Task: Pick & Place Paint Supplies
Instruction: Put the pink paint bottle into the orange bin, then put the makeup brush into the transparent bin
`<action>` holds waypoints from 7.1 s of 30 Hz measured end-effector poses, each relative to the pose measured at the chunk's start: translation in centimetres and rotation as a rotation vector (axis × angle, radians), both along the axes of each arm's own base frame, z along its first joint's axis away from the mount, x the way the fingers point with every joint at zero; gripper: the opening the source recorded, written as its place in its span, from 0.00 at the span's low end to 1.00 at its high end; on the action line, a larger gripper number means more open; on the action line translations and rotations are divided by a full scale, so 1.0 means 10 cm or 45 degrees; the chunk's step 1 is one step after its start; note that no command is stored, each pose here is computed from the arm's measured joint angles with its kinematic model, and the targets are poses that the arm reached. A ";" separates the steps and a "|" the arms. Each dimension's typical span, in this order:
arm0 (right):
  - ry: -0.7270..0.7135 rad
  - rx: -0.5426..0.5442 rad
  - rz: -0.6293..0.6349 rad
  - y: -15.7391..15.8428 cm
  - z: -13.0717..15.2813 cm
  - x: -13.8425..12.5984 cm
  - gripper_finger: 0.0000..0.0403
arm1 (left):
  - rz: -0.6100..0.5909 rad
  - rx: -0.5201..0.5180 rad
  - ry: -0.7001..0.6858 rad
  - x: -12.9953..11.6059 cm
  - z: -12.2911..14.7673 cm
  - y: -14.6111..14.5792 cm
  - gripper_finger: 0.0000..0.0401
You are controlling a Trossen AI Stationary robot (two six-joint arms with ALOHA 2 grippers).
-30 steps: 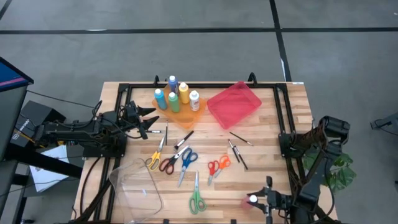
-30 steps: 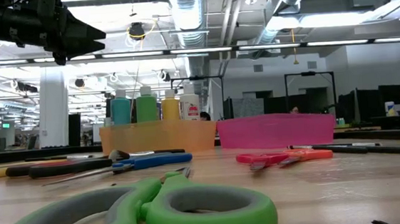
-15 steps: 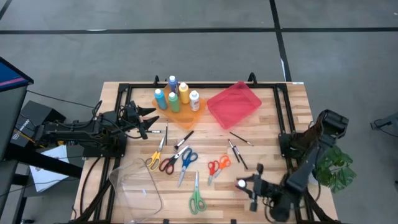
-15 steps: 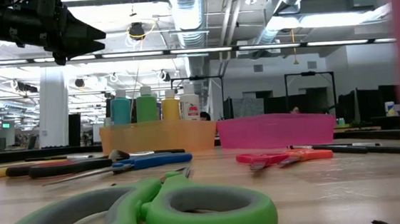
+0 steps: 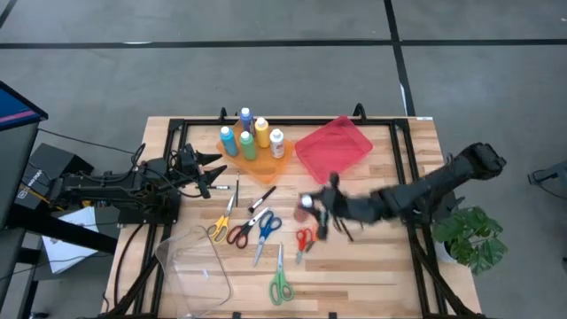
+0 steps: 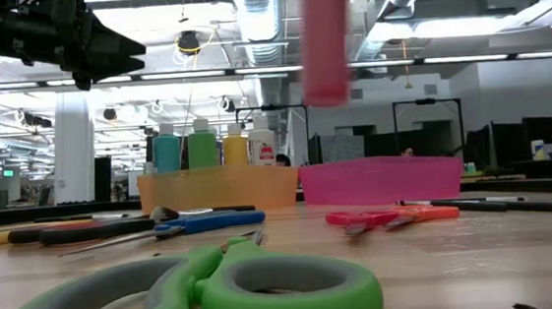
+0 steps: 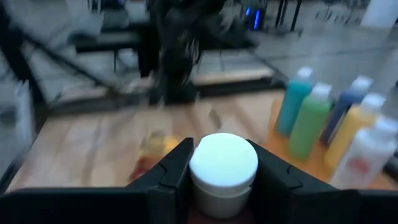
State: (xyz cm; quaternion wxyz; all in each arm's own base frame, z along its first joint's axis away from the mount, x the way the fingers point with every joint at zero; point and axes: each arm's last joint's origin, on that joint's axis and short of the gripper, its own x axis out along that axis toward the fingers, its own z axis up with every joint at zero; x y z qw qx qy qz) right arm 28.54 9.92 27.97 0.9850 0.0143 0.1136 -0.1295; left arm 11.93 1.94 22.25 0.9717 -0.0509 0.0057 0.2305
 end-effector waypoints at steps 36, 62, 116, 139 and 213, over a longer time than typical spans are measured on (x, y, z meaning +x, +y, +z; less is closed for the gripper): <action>0.146 0.023 -0.258 -2.08 -0.82 1.73 0.27 | 0.000 -0.001 0.022 0.00 -0.01 0.00 0.50; 0.115 0.003 -0.247 -2.06 -0.57 1.65 0.55 | 0.000 -0.001 0.022 0.00 -0.01 0.00 0.50; -0.087 -0.038 -0.144 -1.89 -0.45 0.97 0.02 | 0.000 -0.005 0.067 0.00 -0.05 0.00 0.50; 0.071 -0.007 -0.137 -2.41 -0.60 1.46 0.00 | 0.000 -0.005 0.087 0.00 -0.06 0.00 0.50; 0.614 0.310 -0.509 -0.50 -0.64 -0.87 0.22 | 0.000 -0.009 0.097 -0.01 -0.07 0.00 0.50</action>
